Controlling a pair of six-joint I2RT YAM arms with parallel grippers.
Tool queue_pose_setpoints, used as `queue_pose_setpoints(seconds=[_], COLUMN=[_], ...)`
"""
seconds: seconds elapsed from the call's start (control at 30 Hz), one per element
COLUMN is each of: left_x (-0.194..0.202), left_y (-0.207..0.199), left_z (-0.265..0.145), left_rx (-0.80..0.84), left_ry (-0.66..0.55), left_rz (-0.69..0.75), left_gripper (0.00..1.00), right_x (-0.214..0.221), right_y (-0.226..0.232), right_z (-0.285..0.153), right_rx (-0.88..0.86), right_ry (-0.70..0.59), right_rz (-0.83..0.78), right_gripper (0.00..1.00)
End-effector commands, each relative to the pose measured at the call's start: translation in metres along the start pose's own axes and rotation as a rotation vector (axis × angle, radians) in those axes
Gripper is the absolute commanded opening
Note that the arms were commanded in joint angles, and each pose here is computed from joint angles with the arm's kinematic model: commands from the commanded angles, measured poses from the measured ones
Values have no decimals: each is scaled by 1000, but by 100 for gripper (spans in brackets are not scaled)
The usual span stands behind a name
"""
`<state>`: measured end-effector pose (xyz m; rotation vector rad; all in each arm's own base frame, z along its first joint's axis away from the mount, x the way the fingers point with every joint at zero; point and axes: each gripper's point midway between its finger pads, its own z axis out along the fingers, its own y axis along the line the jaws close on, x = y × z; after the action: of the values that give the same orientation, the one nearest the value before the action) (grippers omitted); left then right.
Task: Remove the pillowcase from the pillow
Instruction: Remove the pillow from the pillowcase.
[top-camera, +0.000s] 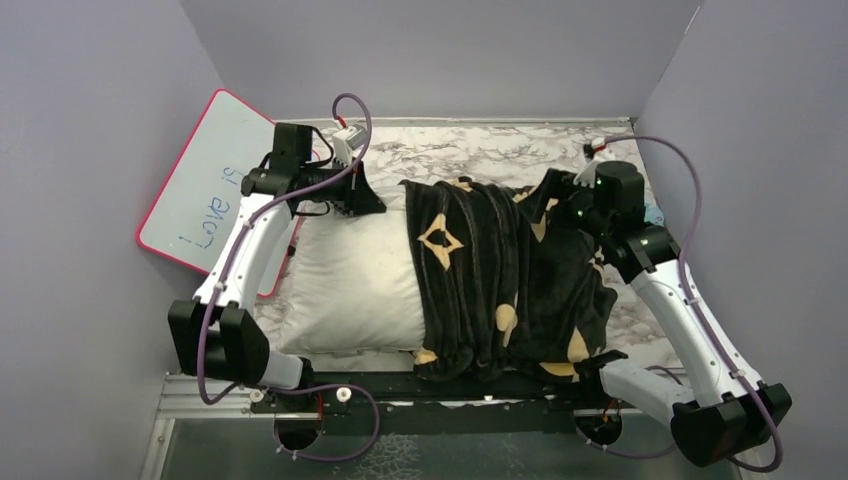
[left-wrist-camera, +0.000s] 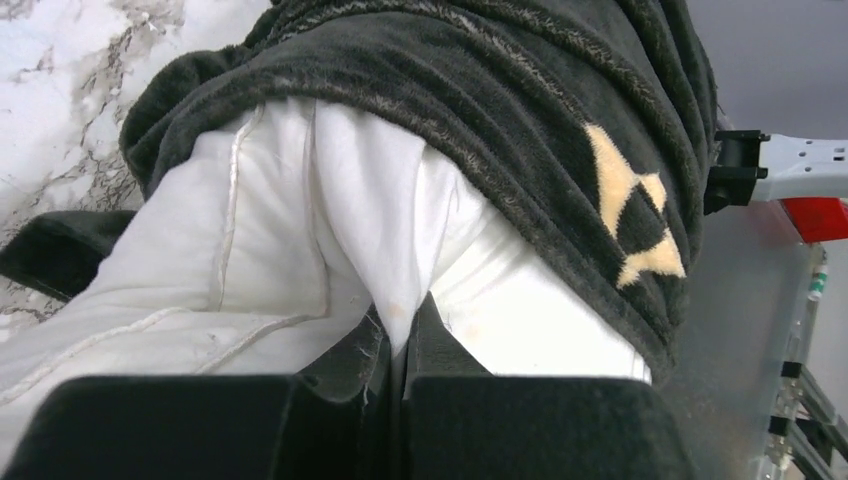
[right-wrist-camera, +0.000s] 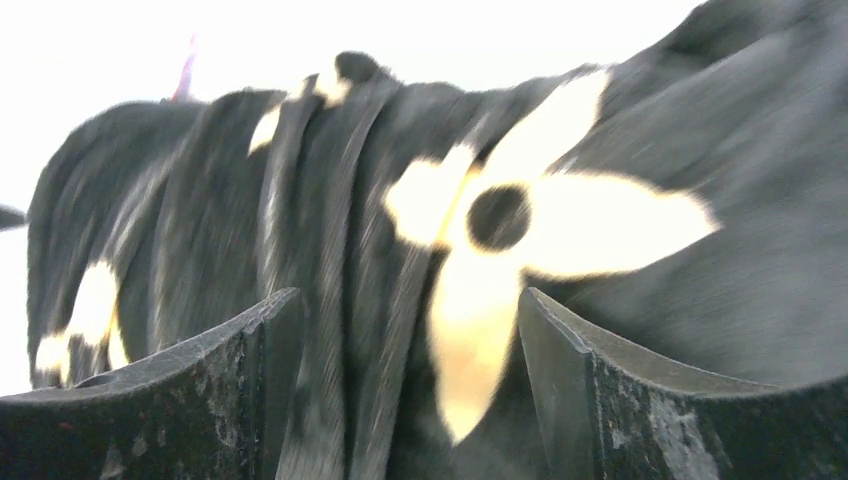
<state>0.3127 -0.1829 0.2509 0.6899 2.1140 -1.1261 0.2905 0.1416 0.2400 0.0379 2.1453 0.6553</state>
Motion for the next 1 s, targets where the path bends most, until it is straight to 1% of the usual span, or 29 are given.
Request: queue_pose_setpoints(seconds=[0.0, 0.1, 0.2, 0.3, 0.43, 0.5, 0.57, 0.67, 0.73, 0.77, 0.8, 0.87, 0.97], left_x=[-3, -4, 0, 6, 15, 21, 27, 35, 39, 41, 43, 45, 48], left_y=[-41, -57, -71, -83, -97, -100, -102, -100, -98, -97, -97, -95, -94], left_z=[-16, -24, -30, -35, -42, -44, -45, -47, -49, -50, -51, -54, -57], left_rx=[11, 16, 28, 41, 60, 57, 56, 27, -3, -16, -28, -52, -84], left_ry=[-57, -103, -137, -159, -185, -193, -195, -206, -220, -226, -233, -247, -271], left_rz=[66, 101, 110, 115, 107, 97, 84, 60, 48, 44, 38, 24, 21], left_gripper=[0, 0, 0, 0, 0, 0, 0, 0, 0, 0, 0, 0, 0], right_x=[-69, -94, -99, -88, -59, -46, -41, -51, -65, -73, -80, -93, -107], right_y=[-44, -46, -36, -24, -11, -15, -23, -39, -45, -49, -52, -62, -83], right_z=[-24, -18, 5, 33, 64, 74, 77, 70, 60, 54, 47, 34, 17], right_rx=[344, 389, 326, 224, 77, 69, 108, 217, 273, 304, 336, 404, 500], right_ry=[-208, -216, -145, -40, 96, 145, 162, 98, 15, -24, -58, -110, -155], right_rz=[-92, -127, -181, -216, -228, -214, -198, -179, -190, -194, -195, -193, -176], right_gripper=[84, 85, 85, 85, 85, 84, 70, 40, 15, 4, 1, 1, 1])
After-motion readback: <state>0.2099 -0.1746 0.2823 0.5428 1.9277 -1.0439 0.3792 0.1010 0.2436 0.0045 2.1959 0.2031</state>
